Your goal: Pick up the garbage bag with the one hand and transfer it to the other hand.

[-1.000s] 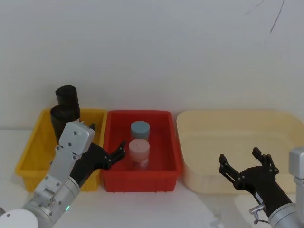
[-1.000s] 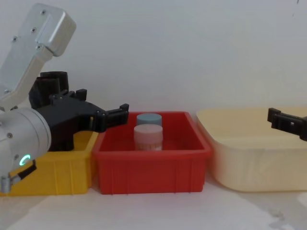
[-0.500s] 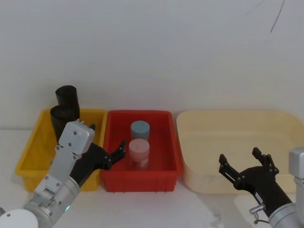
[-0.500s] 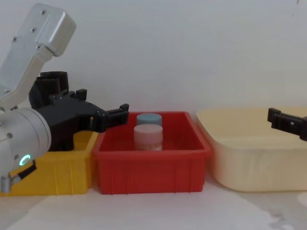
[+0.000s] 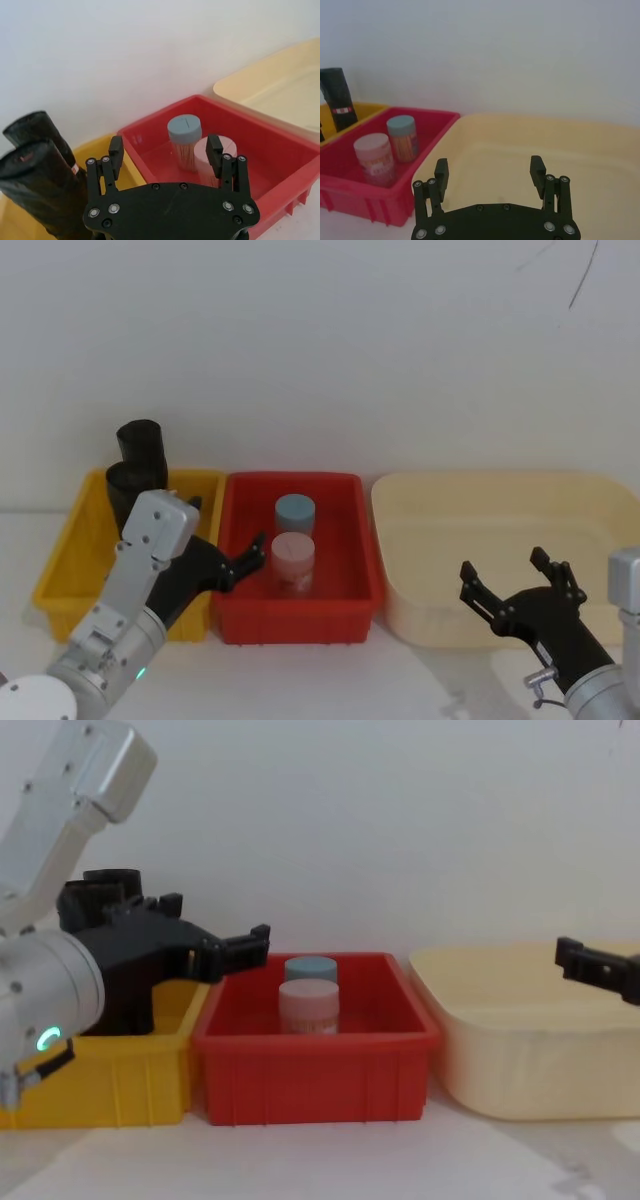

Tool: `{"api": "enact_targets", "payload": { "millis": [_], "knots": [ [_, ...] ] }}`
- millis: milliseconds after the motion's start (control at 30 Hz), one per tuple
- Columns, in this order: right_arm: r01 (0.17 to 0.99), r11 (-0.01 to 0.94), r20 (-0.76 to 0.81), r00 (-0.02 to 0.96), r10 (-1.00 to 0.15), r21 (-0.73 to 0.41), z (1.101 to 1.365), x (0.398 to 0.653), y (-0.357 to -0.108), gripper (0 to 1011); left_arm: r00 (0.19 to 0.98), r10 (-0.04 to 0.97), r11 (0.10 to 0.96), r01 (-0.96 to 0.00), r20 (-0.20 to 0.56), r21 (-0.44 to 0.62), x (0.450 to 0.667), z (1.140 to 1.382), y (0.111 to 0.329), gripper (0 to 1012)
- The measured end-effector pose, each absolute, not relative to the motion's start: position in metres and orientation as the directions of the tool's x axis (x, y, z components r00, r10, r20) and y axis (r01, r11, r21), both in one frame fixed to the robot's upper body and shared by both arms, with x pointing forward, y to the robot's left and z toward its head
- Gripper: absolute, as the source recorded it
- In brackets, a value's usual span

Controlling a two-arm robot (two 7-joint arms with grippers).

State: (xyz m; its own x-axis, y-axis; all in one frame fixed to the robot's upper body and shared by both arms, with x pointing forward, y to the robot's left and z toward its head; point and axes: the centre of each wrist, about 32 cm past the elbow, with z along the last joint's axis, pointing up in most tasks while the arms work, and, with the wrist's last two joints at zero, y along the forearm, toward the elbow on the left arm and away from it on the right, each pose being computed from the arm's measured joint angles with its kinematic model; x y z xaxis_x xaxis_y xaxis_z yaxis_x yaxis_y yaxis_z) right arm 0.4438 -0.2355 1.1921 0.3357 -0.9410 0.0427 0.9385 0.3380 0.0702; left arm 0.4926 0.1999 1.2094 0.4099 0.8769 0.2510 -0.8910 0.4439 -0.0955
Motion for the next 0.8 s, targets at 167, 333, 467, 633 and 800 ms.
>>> {"api": "enact_targets", "payload": {
  "millis": [167, 333, 467, 633, 800],
  "knots": [
    [0.93, 0.354, 0.042, 0.352, -0.935, 0.094, 1.203, 0.445, -0.23, 1004, 0.423, 0.866, 0.465, -0.878, 0.267, -0.115, 0.494, 1.223, 0.205, 1002],
    [0.916, 0.379, 0.036, 0.378, -0.925, 0.129, 1.219, 0.448, -0.221, 1004, 0.438, 0.855, 0.487, -0.863, 0.278, -0.137, 0.495, 1.247, 0.216, 1002],
    [0.895, 0.413, 0.025, 0.414, -0.91, 0.168, 1.24, 0.452, -0.21, 1004, 0.447, 0.85, 0.497, -0.855, 0.279, -0.145, 0.495, 1.265, 0.23, 1002],
    [0.865, 0.463, 0.017, 0.469, -0.883, 0.194, 1.263, 0.459, -0.197, 1004, 0.444, 0.853, 0.492, -0.859, 0.273, -0.141, 0.488, 1.286, 0.259, 1002],
    [0.836, 0.512, 0.018, 0.519, -0.855, 0.199, 1.28, 0.467, -0.185, 1004, 0.441, 0.861, 0.479, -0.87, 0.253, -0.116, 0.48, 1.295, 0.284, 1002]
  ]
}}
